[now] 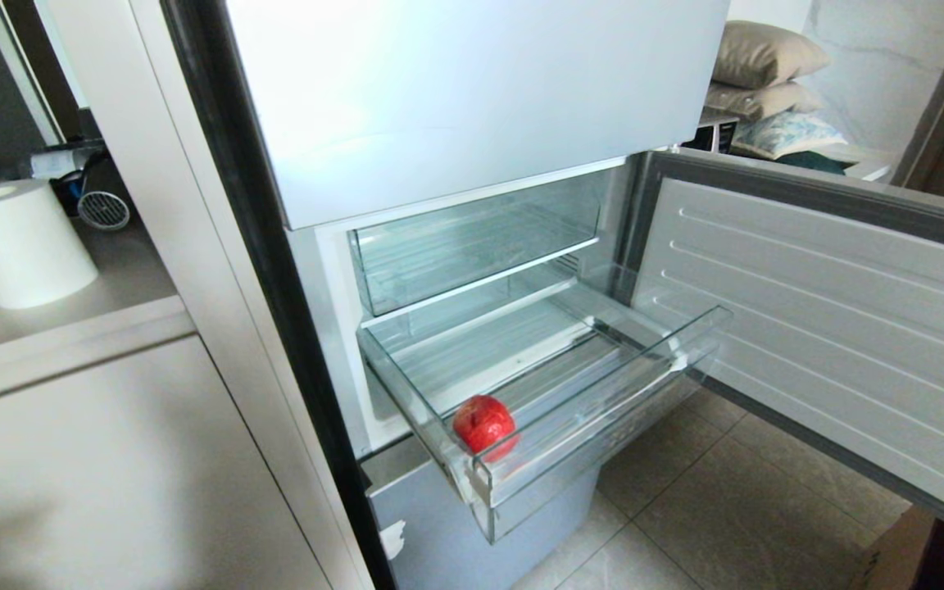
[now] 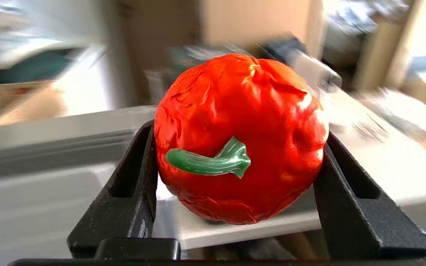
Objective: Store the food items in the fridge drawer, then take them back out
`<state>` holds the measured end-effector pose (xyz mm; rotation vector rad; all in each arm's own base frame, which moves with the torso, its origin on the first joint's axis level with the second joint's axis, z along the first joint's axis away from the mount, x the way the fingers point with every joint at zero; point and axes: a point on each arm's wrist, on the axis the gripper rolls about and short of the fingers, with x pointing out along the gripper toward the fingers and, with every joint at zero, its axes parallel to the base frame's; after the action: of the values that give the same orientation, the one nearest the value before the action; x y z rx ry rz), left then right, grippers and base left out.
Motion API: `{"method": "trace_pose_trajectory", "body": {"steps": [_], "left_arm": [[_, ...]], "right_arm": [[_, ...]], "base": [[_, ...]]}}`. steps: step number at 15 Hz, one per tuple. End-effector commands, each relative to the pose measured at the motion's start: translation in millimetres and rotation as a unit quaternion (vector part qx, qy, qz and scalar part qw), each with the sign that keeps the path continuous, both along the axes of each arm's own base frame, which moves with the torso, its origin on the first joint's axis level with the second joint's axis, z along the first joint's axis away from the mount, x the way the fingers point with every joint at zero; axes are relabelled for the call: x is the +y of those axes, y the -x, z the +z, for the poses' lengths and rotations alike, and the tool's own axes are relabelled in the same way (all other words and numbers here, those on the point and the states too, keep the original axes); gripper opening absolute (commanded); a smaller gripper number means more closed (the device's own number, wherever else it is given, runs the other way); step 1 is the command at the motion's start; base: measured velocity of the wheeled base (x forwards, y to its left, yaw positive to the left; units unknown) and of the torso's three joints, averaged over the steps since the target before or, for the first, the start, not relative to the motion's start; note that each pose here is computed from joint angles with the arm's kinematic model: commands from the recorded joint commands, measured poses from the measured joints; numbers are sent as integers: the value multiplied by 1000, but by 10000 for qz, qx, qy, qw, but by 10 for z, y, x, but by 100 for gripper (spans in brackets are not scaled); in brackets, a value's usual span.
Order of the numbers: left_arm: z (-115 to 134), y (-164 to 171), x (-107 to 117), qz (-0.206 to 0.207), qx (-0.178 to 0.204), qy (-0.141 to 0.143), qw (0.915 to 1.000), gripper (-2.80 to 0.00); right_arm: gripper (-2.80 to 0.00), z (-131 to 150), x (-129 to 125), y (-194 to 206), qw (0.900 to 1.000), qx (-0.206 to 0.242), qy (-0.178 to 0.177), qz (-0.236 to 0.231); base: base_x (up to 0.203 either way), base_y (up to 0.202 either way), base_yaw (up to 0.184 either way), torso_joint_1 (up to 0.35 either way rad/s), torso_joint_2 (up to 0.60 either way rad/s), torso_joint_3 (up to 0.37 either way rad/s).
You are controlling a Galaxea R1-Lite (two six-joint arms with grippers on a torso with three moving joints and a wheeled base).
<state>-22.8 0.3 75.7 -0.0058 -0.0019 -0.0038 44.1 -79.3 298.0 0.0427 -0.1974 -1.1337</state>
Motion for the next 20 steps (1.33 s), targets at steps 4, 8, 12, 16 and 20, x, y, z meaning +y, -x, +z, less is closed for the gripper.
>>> {"method": "trace_pose_trajectory", "body": {"steps": [4,8,12,16,20], "left_arm": [[0,0,0,4,-3,2,10000,-280],[1,0,0,4,-6,2,10000,-280],[1,0,0,4,-6,2,10000,-280],[1,0,0,0,-6,2,10000,-280],[1,0,0,4,-6,2,10000,-280]], "right_arm": [[-280,-143,-919,-185,9915,326,-978,-797],[-280,-368,-1649,-121,9807,366,-1536,-1154],[-280,-837,-2460,11,9670,424,-2124,-1339],[-280,-1282,-3112,132,9593,291,-2542,-1199],[-280,-1661,-3427,74,9543,153,-2922,-604]], "base": [[0,0,0,0,0,0],[0,0,0,0,0,0],[0,0,0,0,0,0],[0,0,0,0,0,0],[0,0,0,0,0,0]]}}
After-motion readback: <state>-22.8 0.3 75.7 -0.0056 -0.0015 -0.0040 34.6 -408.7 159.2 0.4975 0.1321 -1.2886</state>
